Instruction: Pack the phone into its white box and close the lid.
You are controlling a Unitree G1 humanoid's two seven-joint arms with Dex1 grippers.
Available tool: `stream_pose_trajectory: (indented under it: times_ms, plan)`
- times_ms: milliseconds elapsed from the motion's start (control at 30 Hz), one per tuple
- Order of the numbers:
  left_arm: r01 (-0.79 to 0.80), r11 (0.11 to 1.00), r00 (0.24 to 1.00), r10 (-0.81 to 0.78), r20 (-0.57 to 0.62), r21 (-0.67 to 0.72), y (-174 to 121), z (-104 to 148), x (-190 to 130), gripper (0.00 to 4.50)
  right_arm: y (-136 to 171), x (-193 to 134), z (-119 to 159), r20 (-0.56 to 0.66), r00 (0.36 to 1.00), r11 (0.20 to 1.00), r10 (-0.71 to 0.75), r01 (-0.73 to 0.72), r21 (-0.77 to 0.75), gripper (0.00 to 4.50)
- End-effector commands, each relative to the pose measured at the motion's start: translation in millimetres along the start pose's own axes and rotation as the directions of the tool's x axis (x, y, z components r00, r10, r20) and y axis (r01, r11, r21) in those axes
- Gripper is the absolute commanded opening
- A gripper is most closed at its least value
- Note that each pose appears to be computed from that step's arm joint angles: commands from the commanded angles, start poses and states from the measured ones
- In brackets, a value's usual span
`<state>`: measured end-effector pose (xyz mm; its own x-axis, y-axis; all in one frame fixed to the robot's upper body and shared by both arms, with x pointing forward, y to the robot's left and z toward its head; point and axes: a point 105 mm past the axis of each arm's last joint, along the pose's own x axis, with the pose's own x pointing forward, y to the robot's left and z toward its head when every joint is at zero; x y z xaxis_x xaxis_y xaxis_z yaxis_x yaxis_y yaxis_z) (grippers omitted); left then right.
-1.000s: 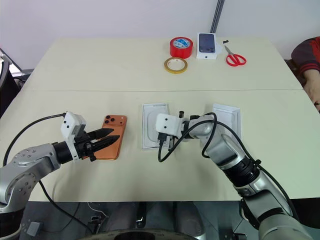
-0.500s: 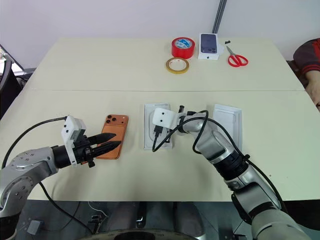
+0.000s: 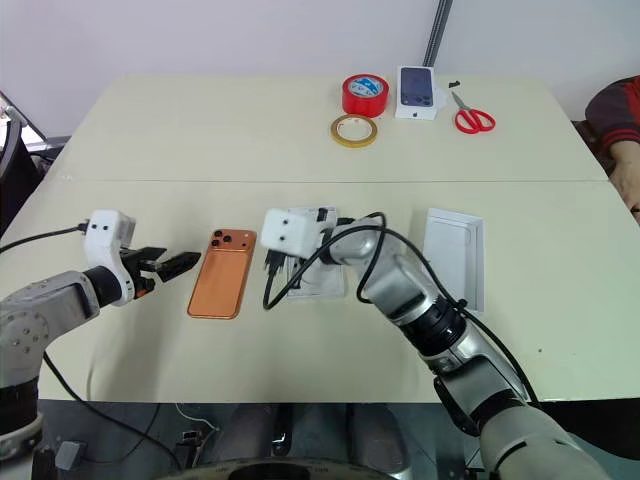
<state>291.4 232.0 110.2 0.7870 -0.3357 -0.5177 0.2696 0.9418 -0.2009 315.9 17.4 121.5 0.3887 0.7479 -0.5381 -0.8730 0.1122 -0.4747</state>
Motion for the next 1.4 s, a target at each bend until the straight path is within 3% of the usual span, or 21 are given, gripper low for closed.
stream_pose_trajectory:
  times_ms: [33, 267, 733, 1133, 1400]
  plan:
    - [0.089, 0.996, 0.991, -0.089, -0.101, -0.008, -16.6, -10.9, -0.8, 4.40, 3.9, 8.5, 16.7, 0.008, 0.999, 0.998, 0.042, -0.042, -0.044, 0.00]
    - [0.218, 0.973, 0.943, -0.231, -0.241, -0.081, -44.3, -36.8, -3.0, 4.40, 24.4, 28.8, 15.0, -0.054, 0.986, 0.988, 0.155, -0.155, 0.002, 0.00]
    - [0.381, 0.906, 0.899, -0.410, -0.157, -0.183, -91.2, -38.5, 4.1, 4.40, 21.1, 30.5, 6.0, -0.095, 0.986, 0.990, 0.138, -0.140, -0.016, 0.00]
    - [0.356, 0.896, 0.920, -0.385, -0.067, -0.264, -73.4, -18.7, 4.0, 4.40, 21.5, 28.3, 4.0, -0.090, 0.988, 0.992, 0.123, -0.124, 0.001, 0.00]
    - [0.389, 0.882, 0.906, -0.419, -0.066, -0.267, -81.5, -17.8, 2.6, 4.40, 22.5, 27.9, 3.8, -0.088, 0.989, 0.993, 0.120, -0.120, 0.012, 0.00]
